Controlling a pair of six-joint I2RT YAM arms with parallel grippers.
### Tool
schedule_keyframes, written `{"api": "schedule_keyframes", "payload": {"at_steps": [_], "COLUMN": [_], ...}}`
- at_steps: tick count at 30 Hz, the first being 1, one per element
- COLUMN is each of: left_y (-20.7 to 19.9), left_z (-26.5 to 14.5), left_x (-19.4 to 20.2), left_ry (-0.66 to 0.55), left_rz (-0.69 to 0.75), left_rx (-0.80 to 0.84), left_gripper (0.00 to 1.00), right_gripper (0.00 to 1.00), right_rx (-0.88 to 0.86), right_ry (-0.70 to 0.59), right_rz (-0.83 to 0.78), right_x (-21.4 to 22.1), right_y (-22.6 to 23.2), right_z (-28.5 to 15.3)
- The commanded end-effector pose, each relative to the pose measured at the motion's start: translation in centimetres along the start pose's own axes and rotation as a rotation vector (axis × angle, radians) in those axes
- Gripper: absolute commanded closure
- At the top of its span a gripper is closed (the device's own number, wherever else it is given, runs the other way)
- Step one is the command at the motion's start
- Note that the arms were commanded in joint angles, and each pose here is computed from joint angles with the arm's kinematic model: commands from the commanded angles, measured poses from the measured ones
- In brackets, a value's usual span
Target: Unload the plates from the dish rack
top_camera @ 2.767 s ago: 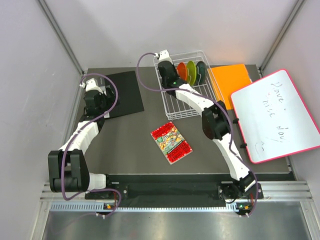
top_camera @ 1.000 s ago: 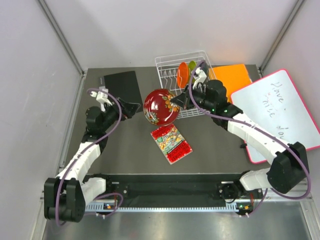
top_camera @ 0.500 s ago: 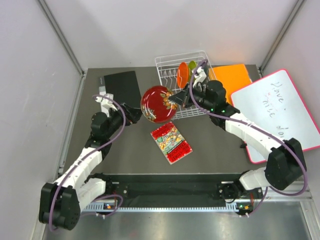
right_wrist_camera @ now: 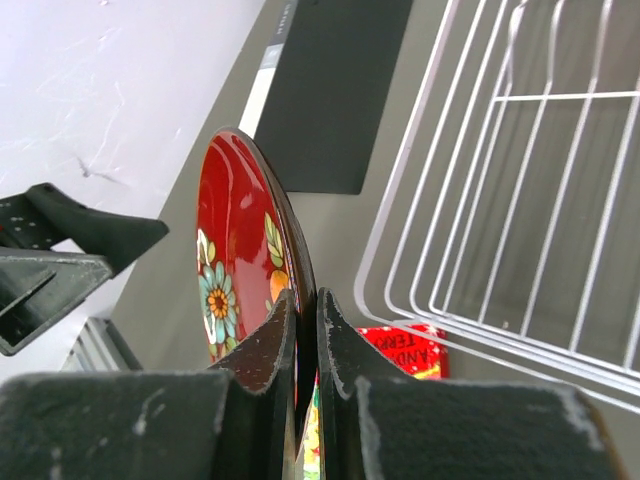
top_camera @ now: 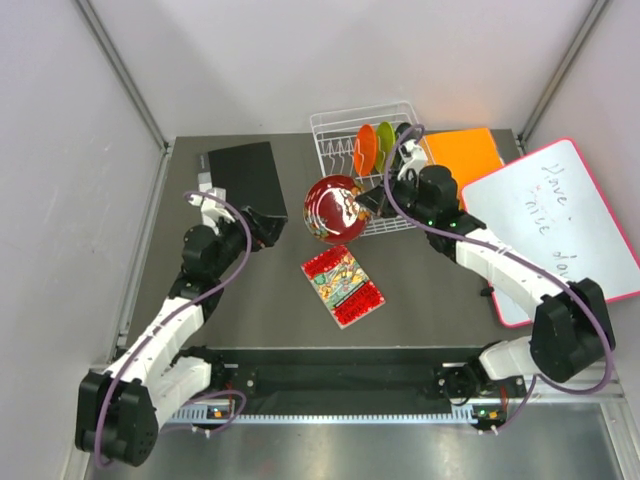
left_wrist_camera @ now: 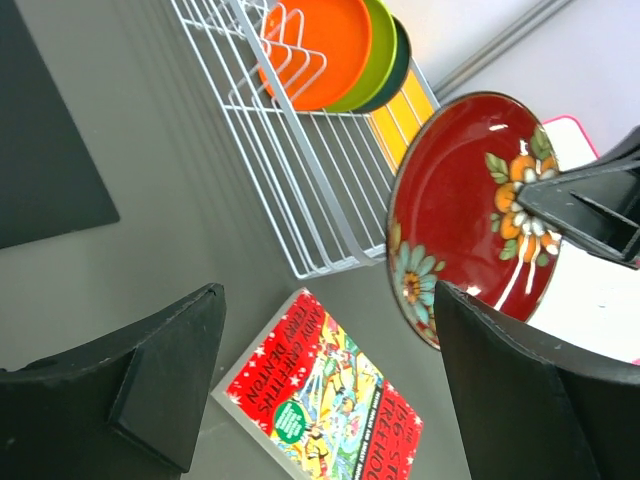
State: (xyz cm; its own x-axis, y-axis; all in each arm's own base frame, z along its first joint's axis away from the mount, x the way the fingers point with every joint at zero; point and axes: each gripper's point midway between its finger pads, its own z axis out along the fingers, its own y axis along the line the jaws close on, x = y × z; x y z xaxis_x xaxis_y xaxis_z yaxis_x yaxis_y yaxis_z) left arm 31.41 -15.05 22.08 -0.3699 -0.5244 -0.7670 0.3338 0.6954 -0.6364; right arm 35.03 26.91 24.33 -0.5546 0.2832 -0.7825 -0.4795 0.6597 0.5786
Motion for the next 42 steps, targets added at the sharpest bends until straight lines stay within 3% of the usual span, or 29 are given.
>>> {"api": "schedule_keyframes", "payload": {"at_steps": [1, 11, 15, 16, 18, 21, 22, 26, 27, 28, 29, 32, 35, 39, 42], "left_y": [-2.6, -2.9, -2.3, -2.2, -1.9, -1.9, -2.0, -2.0, -1.9, -1.5, -0.6, 2.4, 5.2, 8.7, 11.2], "left_z": [0.8, 2.0, 2.1, 2.1, 2.2, 2.4, 2.4, 2.5, 2.5, 2.2, 2.2, 1.0, -1.1, -3.7, -6.0], "left_x": [-1.1, 1.2, 1.8, 1.9, 2.1, 2.2, 2.3, 2.9, 2.9, 3.2, 3.1, 3.4, 3.7, 2.6, 3.7], "left_ry": [-0.042, 0.0, 0.006, 0.007, 0.008, 0.018, 0.023, 0.049, 0.049, 0.06, 0.051, 0.059, 0.071, -0.004, 0.026], "left_rz": [-0.017, -0.061, -0.067, -0.068, -0.072, -0.072, -0.071, -0.055, -0.052, -0.043, -0.041, -0.017, 0.017, 0.052, 0.048], "left_rx": [0.109, 0.146, 0.137, 0.133, 0.124, 0.124, 0.127, 0.138, 0.13, 0.11, 0.061, -0.12, -0.286, -0.496, -0.645], "left_gripper": [0.12, 0.2, 0.34, 0.39, 0.57, 0.97, 1.0, 1.0, 1.0, 1.0, 1.0, 1.0, 1.0, 1.0, 1.0], "right_gripper": [1.0, 1.0, 1.0, 1.0, 1.0, 1.0, 1.0, 0.99, 0.9, 0.66, 0.55, 0.39, 0.35, 0.31, 0.3], "right_rx": [-0.16, -0.331, -0.38, -0.389, -0.408, -0.428, -0.434, -0.477, -0.48, -0.48, -0.475, -0.409, -0.274, -0.145, -0.08], "right_ry": [-0.077, -0.06, -0.069, -0.066, -0.065, -0.06, -0.053, -0.026, -0.016, -0.008, -0.008, -0.009, -0.042, -0.084, -0.102], "right_rz": [0.005, 0.088, 0.115, 0.121, 0.137, 0.15, 0.155, 0.16, 0.16, 0.162, 0.16, 0.133, 0.088, 0.02, -0.017], "right_x": [-2.1, -0.5, -0.4, -0.2, 0.0, 0.4, 0.7, 1.2, 1.4, 1.7, 1.6, 1.6, 0.5, -1.8, -3.1], "right_y": [3.8, 7.4, 8.1, 8.2, 8.3, 8.4, 8.4, 8.9, 8.9, 8.8, 8.6, 7.1, 4.3, 1.5, -0.1], "right_z": [1.1, 2.2, 1.7, 1.7, 1.6, 1.4, 1.5, 1.5, 1.6, 1.6, 1.6, 1.5, 0.8, -1.2, -2.5]}}
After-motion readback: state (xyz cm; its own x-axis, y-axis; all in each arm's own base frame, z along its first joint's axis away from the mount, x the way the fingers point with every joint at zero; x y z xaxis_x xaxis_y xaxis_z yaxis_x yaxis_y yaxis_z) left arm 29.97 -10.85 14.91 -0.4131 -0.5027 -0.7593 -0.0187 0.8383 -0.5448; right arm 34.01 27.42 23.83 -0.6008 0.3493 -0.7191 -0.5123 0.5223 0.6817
